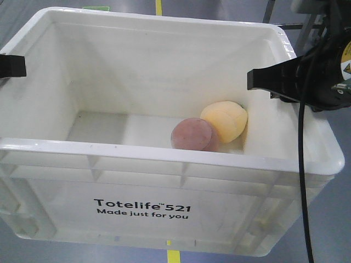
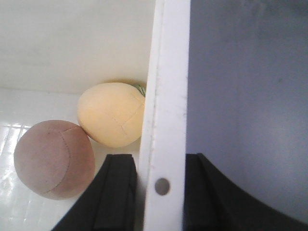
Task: Place moving items into box and shelve
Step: 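Hold the tote rims with both grippers as the base turns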
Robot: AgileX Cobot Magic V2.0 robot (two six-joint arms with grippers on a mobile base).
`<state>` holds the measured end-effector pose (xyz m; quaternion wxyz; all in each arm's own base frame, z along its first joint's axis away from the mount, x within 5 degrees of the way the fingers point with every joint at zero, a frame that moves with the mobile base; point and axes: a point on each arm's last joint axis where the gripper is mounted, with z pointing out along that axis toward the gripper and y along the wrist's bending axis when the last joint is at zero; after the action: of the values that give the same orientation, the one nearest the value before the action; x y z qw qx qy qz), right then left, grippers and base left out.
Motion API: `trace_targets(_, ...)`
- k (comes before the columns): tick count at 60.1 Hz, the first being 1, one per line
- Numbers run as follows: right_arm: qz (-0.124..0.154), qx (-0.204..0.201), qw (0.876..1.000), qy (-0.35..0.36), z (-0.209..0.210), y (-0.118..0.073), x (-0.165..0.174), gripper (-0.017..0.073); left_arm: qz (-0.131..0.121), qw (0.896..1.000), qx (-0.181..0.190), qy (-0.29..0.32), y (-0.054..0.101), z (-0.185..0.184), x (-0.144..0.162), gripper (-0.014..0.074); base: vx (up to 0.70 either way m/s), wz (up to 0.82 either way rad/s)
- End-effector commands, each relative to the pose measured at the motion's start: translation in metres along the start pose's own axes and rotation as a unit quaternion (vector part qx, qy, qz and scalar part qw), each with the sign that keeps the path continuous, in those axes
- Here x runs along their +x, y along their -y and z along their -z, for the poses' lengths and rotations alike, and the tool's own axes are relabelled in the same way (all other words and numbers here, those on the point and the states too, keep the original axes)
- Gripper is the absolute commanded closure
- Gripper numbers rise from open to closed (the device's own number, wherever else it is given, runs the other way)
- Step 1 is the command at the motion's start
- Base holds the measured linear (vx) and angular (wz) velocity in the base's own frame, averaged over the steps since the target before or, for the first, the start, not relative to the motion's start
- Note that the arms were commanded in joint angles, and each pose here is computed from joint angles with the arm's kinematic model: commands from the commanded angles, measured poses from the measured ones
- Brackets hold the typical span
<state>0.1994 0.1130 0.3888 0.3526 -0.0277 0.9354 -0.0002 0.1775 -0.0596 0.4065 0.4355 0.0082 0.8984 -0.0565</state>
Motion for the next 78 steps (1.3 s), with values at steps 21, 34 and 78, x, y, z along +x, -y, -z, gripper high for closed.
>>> trace_targets(21,0.013,0.017,0.996,0.081,0.0176,0.0113,-0.0163,0.0571,-0.015,0.995,0.012,0.099,-0.0011,0.0197,-0.021,0.0607,0.36,-0.09)
trace_targets(34,0.013,0.017,0.996,0.081,0.0176,0.0113,-0.0163,0.0571,-0.015,0.995,0.012,0.099,-0.0011,0.0197,-0.021,0.0607,0.33,-0.09)
trace_targets(78,0.013,0.017,0.996,0.081,0.0176,0.0113,-0.0163,0.0571,-0.015,0.995,0.012,0.099,-0.0011,0.0197,-0.021,0.0607,0.28,-0.24)
